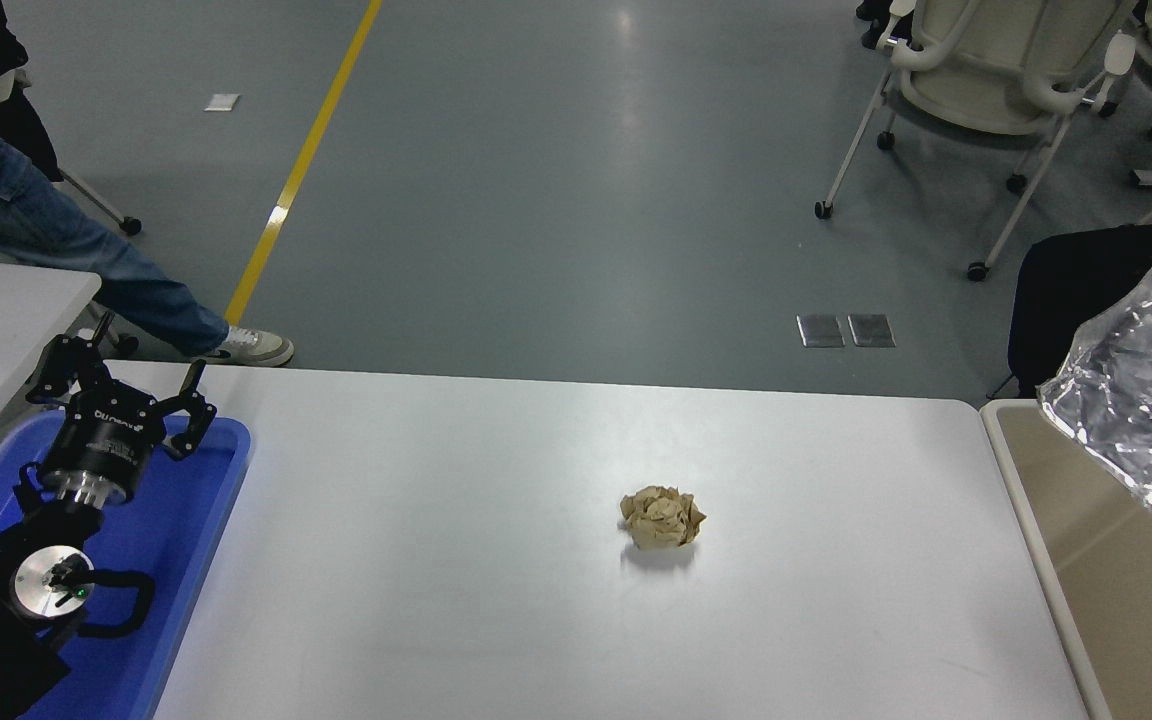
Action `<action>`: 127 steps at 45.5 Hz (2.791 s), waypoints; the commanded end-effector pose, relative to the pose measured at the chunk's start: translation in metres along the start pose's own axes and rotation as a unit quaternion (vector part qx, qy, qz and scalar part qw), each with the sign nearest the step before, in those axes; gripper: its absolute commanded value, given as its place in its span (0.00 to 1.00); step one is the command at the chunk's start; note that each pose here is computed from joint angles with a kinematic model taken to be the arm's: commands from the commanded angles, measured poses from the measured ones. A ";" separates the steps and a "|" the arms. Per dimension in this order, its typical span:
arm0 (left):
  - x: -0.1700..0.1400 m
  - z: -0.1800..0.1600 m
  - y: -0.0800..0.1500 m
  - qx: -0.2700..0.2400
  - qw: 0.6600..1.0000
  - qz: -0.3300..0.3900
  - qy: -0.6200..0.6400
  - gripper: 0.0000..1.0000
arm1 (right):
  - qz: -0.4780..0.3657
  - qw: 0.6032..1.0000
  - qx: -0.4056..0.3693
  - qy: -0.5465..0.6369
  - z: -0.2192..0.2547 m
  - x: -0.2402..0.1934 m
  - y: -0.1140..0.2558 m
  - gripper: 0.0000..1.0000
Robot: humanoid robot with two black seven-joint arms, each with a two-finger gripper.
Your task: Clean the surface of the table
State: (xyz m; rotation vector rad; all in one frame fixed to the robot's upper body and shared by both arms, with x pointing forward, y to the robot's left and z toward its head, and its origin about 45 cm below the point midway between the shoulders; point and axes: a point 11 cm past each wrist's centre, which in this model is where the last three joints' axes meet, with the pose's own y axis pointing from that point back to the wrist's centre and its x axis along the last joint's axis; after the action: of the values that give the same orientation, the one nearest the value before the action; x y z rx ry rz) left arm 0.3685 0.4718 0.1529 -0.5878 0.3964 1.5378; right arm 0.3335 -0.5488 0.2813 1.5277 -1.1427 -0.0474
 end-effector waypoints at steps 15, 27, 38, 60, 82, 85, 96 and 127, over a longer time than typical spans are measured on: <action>0.000 0.000 0.000 -0.001 1.000 0.000 0.000 1.00 | 0.100 0.986 -0.115 -0.073 0.063 -0.016 -0.077 0.00; 0.000 0.000 0.000 -0.001 1.000 0.000 0.000 1.00 | 0.132 0.974 -0.163 -0.091 0.084 -0.043 -0.105 0.00; 0.000 0.000 0.000 0.000 1.000 0.000 0.000 1.00 | 0.169 0.962 -0.192 -0.095 0.095 -0.067 -0.120 0.00; 0.000 0.000 0.000 0.000 1.000 0.001 0.000 1.00 | 0.164 0.960 -0.205 -0.093 0.095 -0.103 -0.137 0.00; 0.000 0.000 0.000 0.000 1.000 0.001 -0.001 1.00 | 0.166 0.960 -0.200 -0.102 0.092 -0.100 -0.137 0.85; 0.000 0.000 0.000 0.000 1.000 0.000 0.000 1.00 | 0.166 0.960 -0.196 -0.114 0.090 -0.097 -0.136 1.00; 0.000 0.000 0.000 0.000 1.000 0.001 0.000 1.00 | 0.180 0.946 -0.178 -0.201 0.093 -0.078 -0.127 1.00; 0.000 0.000 0.000 0.000 1.000 0.000 0.000 1.00 | 0.179 0.944 -0.021 -0.276 0.050 0.010 -0.047 1.00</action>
State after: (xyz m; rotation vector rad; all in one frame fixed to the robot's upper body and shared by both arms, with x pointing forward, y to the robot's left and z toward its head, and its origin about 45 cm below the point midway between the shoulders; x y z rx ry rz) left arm 0.3684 0.4719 0.1528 -0.5868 0.3961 1.5391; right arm 0.3277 -0.5979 0.1918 1.2024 -1.7426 -0.2986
